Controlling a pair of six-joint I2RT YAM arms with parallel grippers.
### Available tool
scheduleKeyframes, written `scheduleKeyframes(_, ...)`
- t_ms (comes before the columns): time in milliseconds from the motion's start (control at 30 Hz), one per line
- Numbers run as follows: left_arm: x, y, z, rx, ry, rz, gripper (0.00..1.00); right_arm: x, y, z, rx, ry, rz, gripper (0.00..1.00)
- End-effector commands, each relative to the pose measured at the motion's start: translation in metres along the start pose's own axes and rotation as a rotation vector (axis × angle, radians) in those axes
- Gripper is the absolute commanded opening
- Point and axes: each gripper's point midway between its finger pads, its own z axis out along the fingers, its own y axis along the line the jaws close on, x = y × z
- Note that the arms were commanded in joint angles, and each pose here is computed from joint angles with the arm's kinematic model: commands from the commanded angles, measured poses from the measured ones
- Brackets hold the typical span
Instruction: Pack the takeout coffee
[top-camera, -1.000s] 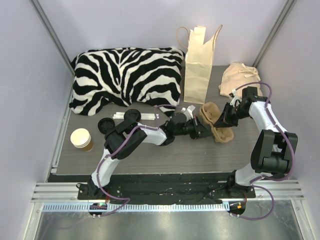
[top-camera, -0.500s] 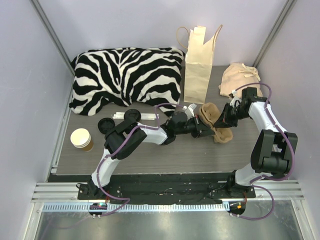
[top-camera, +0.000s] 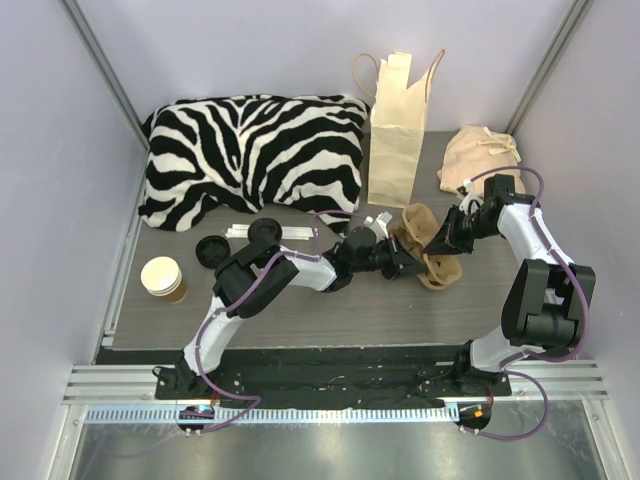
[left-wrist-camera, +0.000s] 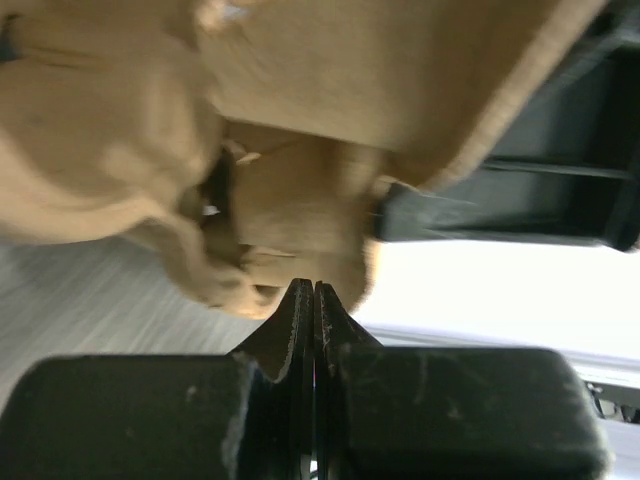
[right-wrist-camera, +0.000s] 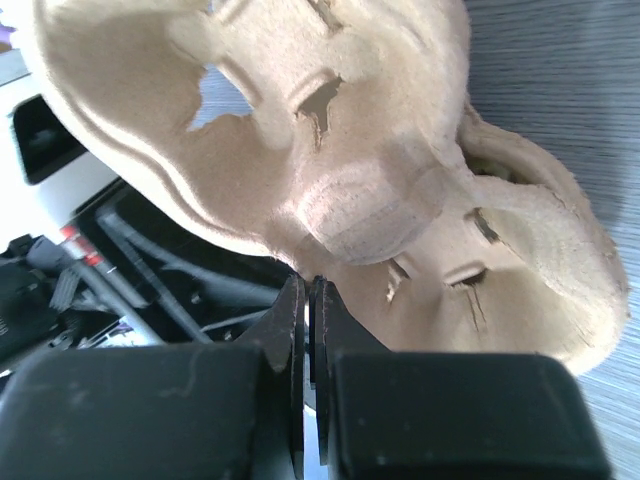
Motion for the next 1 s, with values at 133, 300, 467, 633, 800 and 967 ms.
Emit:
scheduleKeyframes(133,-0.012,0.017,0.006,-0.048,-0.038,0.017,0.00,-0.002,0.014,-0.010,-0.048,-0.022,-0.024,0.01)
scheduleKeyframes(300,-0.012,-0.018,0.001,0.032,-0.015,0.049,0.03,-0.010,0.025,-0.026,-0.048,-0.057,-0.088,0.01)
scheduleKeyframes(467,-0.012,-0.071,-0.016,0.136,0.040,0.099,0.16,-0.030,0.049,-0.056,-0.063,-0.159,-0.203,0.01)
scheduleKeyframes(633,-0.016,-0.119,-0.065,0.174,0.069,0.160,0.35,-0.028,0.072,-0.075,-0.084,-0.192,-0.308,0.01)
scheduleKeyframes(800,-0.026,-0.106,-0.134,0.070,0.068,0.181,0.58,-0.010,0.087,-0.062,-0.124,-0.149,-0.315,0.01)
scheduleKeyframes(967,-0.052,-0.107,-0.221,-0.076,-0.065,0.270,0.96,0.014,0.107,-0.031,-0.192,-0.053,-0.320,0.01)
